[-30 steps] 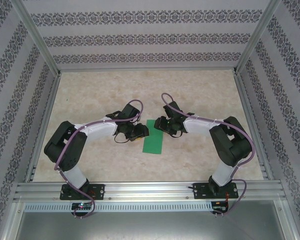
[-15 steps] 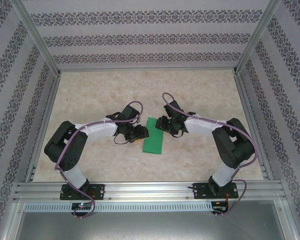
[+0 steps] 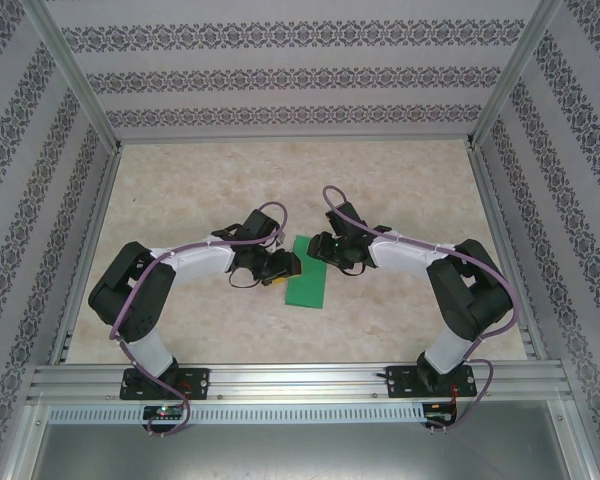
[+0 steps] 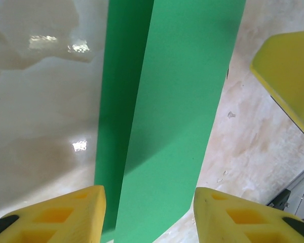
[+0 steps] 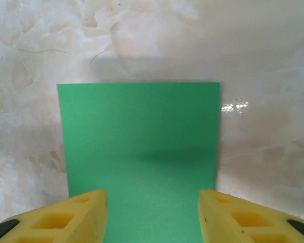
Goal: Fold a paper plane with a square sheet of paper (pick it up from the middle)
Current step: Fold the triangle a second time at the center of the table.
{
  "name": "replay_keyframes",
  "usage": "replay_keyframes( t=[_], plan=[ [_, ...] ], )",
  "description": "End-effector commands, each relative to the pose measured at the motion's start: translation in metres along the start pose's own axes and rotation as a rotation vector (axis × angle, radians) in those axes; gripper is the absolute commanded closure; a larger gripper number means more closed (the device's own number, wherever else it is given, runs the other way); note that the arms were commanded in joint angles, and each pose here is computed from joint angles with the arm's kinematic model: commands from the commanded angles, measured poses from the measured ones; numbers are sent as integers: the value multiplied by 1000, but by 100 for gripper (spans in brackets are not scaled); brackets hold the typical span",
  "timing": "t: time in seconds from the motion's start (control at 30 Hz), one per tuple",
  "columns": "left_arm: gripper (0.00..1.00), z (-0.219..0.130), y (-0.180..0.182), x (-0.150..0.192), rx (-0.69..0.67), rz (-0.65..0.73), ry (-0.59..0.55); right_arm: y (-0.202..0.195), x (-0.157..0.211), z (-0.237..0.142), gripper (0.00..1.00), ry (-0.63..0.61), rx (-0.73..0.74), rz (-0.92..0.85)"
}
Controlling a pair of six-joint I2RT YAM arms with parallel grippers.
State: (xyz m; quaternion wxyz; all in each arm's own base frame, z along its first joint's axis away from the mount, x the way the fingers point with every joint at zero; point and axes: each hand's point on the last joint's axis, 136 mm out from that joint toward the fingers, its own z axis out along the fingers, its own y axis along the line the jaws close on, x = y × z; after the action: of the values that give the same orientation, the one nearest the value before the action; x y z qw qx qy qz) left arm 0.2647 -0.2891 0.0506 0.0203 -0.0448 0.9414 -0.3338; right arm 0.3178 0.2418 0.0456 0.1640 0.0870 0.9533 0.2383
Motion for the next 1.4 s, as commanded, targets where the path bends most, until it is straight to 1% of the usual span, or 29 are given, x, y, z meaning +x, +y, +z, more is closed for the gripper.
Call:
replay_keyframes(
  t=[0.0, 0.2, 0.3, 0.47, 0.67, 0.77, 0.87, 1.0, 1.03, 1.1, 1.17, 1.37],
  plan=[
    [50, 7, 4, -1, 16, -1, 14, 11, -3, -12, 50, -32, -46, -15],
    [51, 11, 3, -1, 34, 2, 31, 13, -4, -20, 50, -46, -55, -17],
    [52, 14, -2, -1, 66, 5, 37, 13, -3, -24, 50, -52, -62, -21],
    [61, 13, -10, -1, 103, 3, 33, 10, 2, -29, 50, -54, -62, -28],
    [67, 12, -21, -3, 147, 4, 41, 9, 14, -41, 50, -73, -72, -71],
    [71, 11, -24, -6, 150, 5, 38, 13, 25, -52, 51, -97, -88, -132],
    [72, 11, -27, -9, 152, 7, 33, 16, 41, -61, 52, -120, -88, -231],
    [71, 11, -28, -11, 146, 1, 32, 20, 61, -74, 53, -220, -108, -351],
    [71, 11, -28, -11, 144, -2, 34, 19, 65, -76, 52, -244, -110, -369],
    [71, 11, -28, -11, 145, -8, 34, 27, 81, -80, 49, -284, -144, -499],
    [68, 10, -31, -12, 153, -9, 29, 29, 88, -81, 48, -316, -103, -585],
    [62, 2, -41, -12, 184, 4, 29, 41, 102, -64, 47, -274, -32, -734]
  ],
)
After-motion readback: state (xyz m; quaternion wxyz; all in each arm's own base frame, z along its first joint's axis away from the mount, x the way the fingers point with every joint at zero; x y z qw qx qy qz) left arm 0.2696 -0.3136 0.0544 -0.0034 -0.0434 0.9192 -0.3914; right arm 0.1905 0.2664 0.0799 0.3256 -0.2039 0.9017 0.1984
